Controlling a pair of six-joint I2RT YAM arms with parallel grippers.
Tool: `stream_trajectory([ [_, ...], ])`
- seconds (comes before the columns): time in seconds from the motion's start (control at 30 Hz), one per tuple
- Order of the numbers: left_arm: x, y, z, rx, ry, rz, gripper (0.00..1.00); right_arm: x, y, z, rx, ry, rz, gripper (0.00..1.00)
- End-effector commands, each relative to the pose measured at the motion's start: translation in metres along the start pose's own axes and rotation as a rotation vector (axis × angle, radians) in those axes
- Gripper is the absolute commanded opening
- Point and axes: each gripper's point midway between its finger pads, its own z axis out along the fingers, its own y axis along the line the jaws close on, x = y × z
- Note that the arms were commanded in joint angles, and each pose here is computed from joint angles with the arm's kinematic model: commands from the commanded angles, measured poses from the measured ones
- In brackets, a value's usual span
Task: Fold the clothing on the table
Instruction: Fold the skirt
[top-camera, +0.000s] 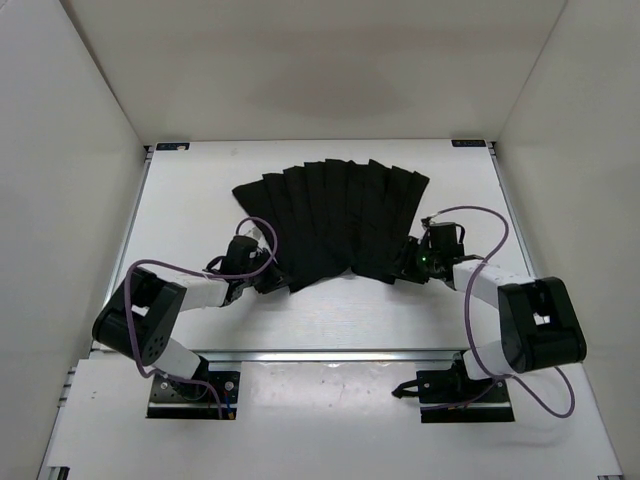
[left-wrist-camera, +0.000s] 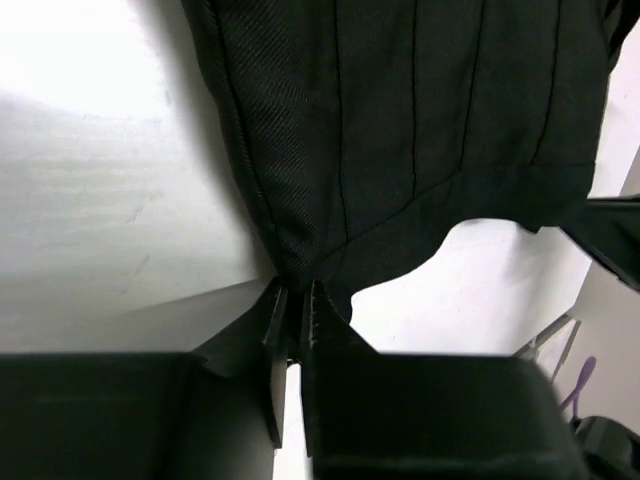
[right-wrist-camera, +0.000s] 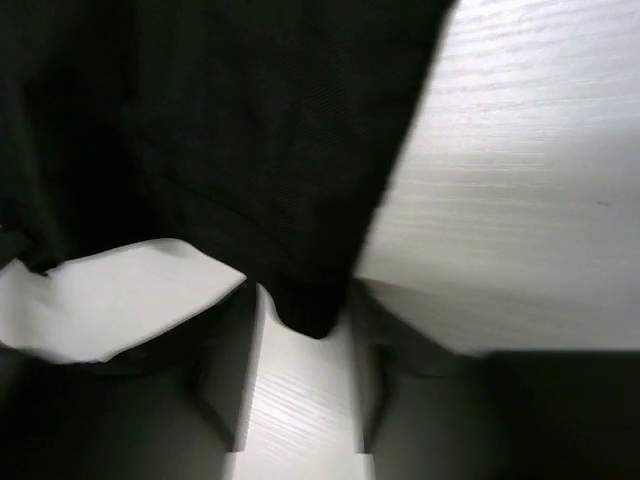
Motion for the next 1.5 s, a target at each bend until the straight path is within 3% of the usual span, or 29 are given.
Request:
stream_trajectory([
  [0.0,-0.001,0.000,0.004,-0.004,0.007,0.015,0.00,0.026,-0.013,0.007,0.052,0.089,0.016,0.31],
  [0.07,-0.002,0.001,0.003,-0.004,-0.001,0.013,0.00,0.023,-0.010,0.007,0.048,0.088,0.007,0.00],
  [0.43,-0.038,-0.003,-0.048,0.006,-0.098,0.061,0.00,-0.022,0.022,-0.044,0.006,-0.021,-0.077,0.00],
  [0.73,-0.029,-0.014,-0.089,0.040,-0.104,0.097,0.00,-0.029,0.025,-0.096,0.020,-0.061,-0.123,0.00],
  [1.0,-0.002,-0.023,-0.115,0.098,-0.060,0.116,0.00,0.013,0.032,-0.123,-0.029,0.013,-0.171,0.00],
  [1.27,0.038,-0.017,-0.145,0.141,-0.007,0.076,0.00,0.102,0.027,-0.148,-0.075,0.204,-0.089,0.00],
  [1.37,0.045,-0.029,-0.154,0.187,0.004,0.056,0.00,0.107,0.035,-0.163,-0.084,0.196,-0.086,0.00],
  [1.47,0.027,-0.052,-0.171,0.233,-0.042,0.069,0.00,0.086,0.043,-0.184,-0.067,0.142,-0.122,0.00],
])
